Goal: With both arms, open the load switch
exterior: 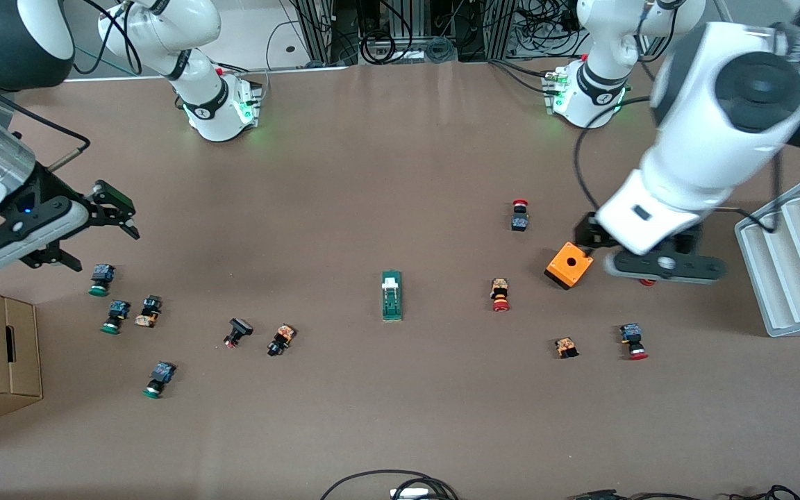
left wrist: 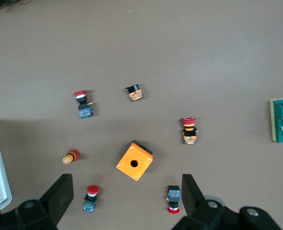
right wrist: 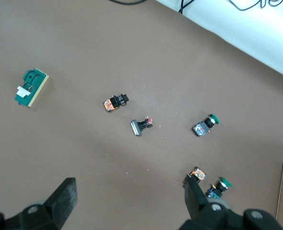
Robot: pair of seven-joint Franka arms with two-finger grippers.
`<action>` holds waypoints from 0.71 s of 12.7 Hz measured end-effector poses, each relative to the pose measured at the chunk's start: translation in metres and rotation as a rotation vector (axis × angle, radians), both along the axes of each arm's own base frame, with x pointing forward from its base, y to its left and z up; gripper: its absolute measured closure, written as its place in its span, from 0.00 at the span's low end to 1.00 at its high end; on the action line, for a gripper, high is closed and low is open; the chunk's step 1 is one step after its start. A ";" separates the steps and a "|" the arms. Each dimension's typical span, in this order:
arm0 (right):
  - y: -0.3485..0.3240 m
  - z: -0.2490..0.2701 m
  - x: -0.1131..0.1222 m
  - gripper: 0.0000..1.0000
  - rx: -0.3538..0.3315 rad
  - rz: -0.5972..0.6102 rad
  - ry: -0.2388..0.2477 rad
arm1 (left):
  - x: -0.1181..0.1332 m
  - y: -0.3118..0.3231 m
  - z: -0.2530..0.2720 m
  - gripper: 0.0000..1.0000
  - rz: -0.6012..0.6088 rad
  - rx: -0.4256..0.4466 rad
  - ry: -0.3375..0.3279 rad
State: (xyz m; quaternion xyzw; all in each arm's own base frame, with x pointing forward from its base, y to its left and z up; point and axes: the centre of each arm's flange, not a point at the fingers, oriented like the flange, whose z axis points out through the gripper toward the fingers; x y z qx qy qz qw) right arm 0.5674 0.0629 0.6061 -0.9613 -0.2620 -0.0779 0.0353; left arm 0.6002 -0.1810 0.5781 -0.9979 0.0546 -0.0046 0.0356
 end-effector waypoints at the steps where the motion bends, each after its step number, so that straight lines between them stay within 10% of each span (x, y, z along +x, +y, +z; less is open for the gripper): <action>1: 0.000 -0.007 0.003 0.00 -0.002 -0.002 0.011 | 0.000 0.015 0.002 0.00 0.024 -0.001 0.017; 9: -0.018 -0.010 0.010 0.00 -0.065 -0.020 0.004 | -0.042 0.157 0.007 0.00 -0.041 -0.004 0.021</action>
